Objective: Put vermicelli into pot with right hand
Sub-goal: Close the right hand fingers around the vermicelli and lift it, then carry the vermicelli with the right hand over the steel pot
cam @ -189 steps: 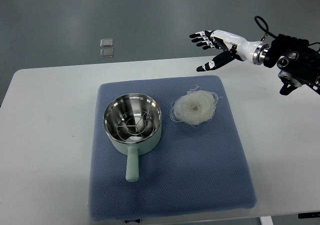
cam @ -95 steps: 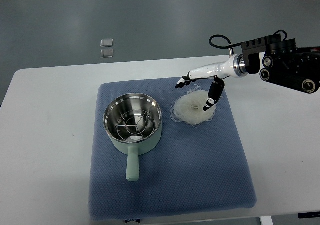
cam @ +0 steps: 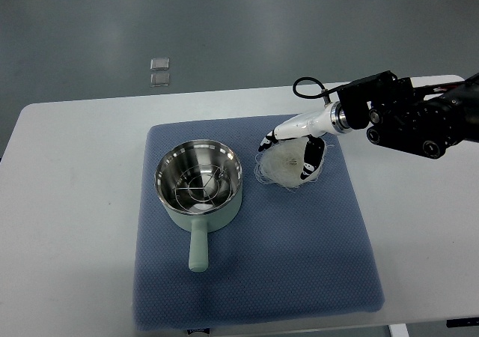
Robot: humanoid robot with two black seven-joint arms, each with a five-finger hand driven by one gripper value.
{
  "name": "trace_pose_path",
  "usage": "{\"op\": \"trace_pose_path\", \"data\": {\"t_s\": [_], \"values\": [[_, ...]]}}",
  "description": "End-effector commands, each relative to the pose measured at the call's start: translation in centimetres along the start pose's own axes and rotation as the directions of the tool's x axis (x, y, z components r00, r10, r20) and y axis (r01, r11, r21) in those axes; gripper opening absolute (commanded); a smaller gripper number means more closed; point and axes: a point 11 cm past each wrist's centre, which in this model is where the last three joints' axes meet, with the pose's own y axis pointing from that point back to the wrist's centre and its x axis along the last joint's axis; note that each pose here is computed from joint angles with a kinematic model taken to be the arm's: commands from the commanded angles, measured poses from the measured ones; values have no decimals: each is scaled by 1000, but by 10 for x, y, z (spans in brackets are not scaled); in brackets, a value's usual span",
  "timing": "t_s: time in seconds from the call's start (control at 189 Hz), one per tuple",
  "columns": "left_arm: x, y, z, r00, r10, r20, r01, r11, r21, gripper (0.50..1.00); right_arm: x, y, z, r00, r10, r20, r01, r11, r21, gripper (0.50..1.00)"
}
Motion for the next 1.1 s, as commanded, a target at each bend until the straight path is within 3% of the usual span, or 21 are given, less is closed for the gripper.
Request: {"op": "trace_pose_path", "data": {"t_s": [0.0,0.158,0.232,0.333,0.365,0.37,0.375,0.38,0.386,0.391,0.396,0.402,0.676,0.845,0.983,1.094], "values": [[0,0,0,1000,0,2,0,1000,0,1000,-10,-6,4,1000,-12,-14,12,1000,-17,919],[2,0,0,1000,5,2,-5,1000,0,1000,-14,-8,7,1000,-8,-13,8,1000,-24,913],[2,0,0,1000,5,2,-5,1000,0,1000,-15,-8,9,1000,-7,-11,7,1000,-29,881],[2,0,0,1000,5,3,-5,1000,0,1000,-16,-8,10,1000,-14,-16,13,999,-35,740],[1,0,0,1000,4,3,-4,1000,0,1000,-17,-8,11,1000,-19,-25,18,999,-37,650],[2,0,0,1000,5,3,-5,1000,0,1000,-17,-8,11,999,-20,-27,19,999,-38,611],[2,0,0,1000,5,3,-5,1000,0,1000,-17,-8,11,999,-20,-27,19,999,-38,611],[1,0,0,1000,4,3,-4,1000,0,1000,-17,-8,11,999,-21,-30,20,999,-39,572],[1,0,0,1000,4,3,-4,1000,0,1000,-17,-8,11,999,-21,-30,20,999,-39,572],[1,0,0,1000,4,3,-4,1000,0,1000,-17,-8,11,999,-20,-34,19,999,-39,531],[1,0,0,1000,4,3,-4,1000,0,1000,-17,-8,11,999,-20,-34,19,999,-39,531],[1,0,0,1000,2,3,-2,1000,0,1000,-17,-8,11,999,-20,-37,19,999,-40,500],[1,0,0,1000,2,3,-2,1000,0,1000,-1,-1,16,995,65,-69,-69,996,-49,500],[1,0,0,1000,4,3,-4,1000,0,1000,41,18,13,980,171,-99,-176,984,-40,500],[1,0,0,1000,4,3,-4,1000,0,1000,100,40,-22,949,295,-111,-292,955,45,500],[2,0,0,1000,5,3,-5,1000,0,1000,128,50,-52,930,343,-134,-330,937,111,500]]}}
